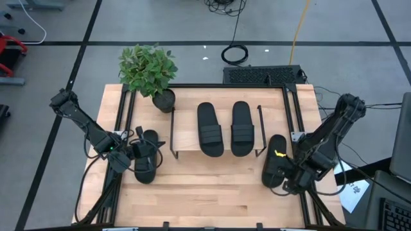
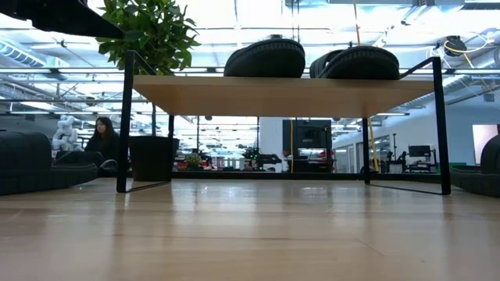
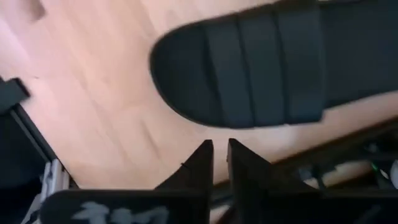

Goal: Pick and place slides into the shelf
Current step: Put the left black slide under the shelf

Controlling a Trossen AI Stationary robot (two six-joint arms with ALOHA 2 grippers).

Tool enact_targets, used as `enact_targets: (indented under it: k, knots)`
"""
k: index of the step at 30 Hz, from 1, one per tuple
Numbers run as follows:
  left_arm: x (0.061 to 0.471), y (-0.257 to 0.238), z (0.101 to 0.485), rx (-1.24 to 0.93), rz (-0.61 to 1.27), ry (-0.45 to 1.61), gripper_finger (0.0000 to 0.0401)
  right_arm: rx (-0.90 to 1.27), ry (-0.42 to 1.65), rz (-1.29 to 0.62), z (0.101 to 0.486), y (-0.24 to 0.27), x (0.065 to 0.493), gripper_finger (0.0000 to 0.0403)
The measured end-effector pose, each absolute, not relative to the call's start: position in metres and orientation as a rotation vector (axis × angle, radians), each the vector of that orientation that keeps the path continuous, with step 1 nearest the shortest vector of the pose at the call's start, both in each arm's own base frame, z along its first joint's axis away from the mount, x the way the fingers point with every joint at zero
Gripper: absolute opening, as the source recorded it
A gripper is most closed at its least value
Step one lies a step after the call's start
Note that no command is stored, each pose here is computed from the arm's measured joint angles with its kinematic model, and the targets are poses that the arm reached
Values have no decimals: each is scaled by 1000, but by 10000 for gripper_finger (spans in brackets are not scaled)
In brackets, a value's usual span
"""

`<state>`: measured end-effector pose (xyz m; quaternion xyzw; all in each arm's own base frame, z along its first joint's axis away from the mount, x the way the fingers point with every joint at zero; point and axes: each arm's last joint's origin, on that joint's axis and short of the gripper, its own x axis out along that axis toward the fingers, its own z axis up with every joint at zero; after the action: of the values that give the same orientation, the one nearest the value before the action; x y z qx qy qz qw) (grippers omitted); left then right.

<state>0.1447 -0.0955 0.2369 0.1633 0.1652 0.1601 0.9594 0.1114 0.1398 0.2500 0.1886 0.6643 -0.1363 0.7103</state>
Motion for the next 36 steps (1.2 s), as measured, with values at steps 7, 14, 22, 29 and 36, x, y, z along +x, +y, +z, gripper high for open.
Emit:
enact_targets:
  k: [7,14,22,29,36]
  knots:
    - [144,-95,236,346,324,343,2,443,1403,-144,241,161,133,2]
    - [143,-94,234,363,326,364,14,319,1288,-4,242,167,142,3]
    - [143,-95,233,362,297,377,5,190,1180,19,235,166,145,4]
    - [141,-93,230,364,302,402,19,243,1016,-78,214,167,165,1]
    - [140,-92,228,372,311,418,5,-180,1251,-250,219,194,189,0]
